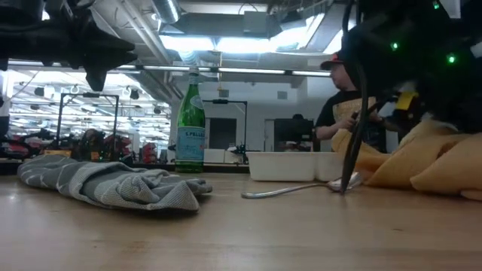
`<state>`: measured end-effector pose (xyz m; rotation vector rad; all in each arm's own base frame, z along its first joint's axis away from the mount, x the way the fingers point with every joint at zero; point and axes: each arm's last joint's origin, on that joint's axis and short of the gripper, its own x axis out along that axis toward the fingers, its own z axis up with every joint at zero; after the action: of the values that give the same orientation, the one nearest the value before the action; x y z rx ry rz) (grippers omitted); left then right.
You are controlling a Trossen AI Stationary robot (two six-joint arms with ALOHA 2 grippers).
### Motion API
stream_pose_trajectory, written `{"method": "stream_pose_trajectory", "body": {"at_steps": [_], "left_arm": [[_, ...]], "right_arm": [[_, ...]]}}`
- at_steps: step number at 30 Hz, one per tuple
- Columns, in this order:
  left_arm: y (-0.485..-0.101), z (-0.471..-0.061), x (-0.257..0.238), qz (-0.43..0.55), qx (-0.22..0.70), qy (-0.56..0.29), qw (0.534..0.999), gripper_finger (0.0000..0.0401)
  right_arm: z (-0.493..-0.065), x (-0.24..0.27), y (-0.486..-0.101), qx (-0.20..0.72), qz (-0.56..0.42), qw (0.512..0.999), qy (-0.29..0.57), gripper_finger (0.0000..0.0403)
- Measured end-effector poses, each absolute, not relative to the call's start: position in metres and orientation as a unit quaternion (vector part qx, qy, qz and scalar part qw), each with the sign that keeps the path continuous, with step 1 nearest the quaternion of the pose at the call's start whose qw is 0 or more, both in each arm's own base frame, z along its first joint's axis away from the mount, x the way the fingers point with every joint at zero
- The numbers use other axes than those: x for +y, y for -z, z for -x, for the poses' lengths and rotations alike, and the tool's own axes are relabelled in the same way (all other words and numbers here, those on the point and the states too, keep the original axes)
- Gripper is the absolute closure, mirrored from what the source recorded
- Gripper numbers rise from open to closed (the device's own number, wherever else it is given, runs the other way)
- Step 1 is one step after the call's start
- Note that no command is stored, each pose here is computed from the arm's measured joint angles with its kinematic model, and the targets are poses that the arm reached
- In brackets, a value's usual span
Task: Sort silverware
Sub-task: Remove the yellow towel from the silver spoon
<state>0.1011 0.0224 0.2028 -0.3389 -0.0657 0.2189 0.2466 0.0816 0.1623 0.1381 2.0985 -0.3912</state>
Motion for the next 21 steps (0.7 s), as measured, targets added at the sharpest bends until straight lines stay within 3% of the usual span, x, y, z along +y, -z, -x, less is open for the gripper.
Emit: {"method": "stream_pose_trajectory", "body": {"at_steps": [4, 13, 21], "left_arm": [[-0.201, -0.101, 0.022, 0.120, -0.019, -0.111, 0.986, 0.0306], [-0.186, -0.098, 0.022, 0.107, 0.059, -0.119, 0.985, 0.0306], [-0.184, -0.092, 0.020, 0.083, 0.045, -0.117, 0.989, 0.0306]], "right_arm": [[-0.246, 0.082, -0.153, 0.853, -0.066, 0.494, 0.152, 0.0382], [-0.245, 0.082, -0.153, 0.858, -0.079, 0.485, 0.148, 0.0291], [-0.252, 0.084, -0.178, 0.868, -0.065, 0.471, 0.142, 0.0289]]}}
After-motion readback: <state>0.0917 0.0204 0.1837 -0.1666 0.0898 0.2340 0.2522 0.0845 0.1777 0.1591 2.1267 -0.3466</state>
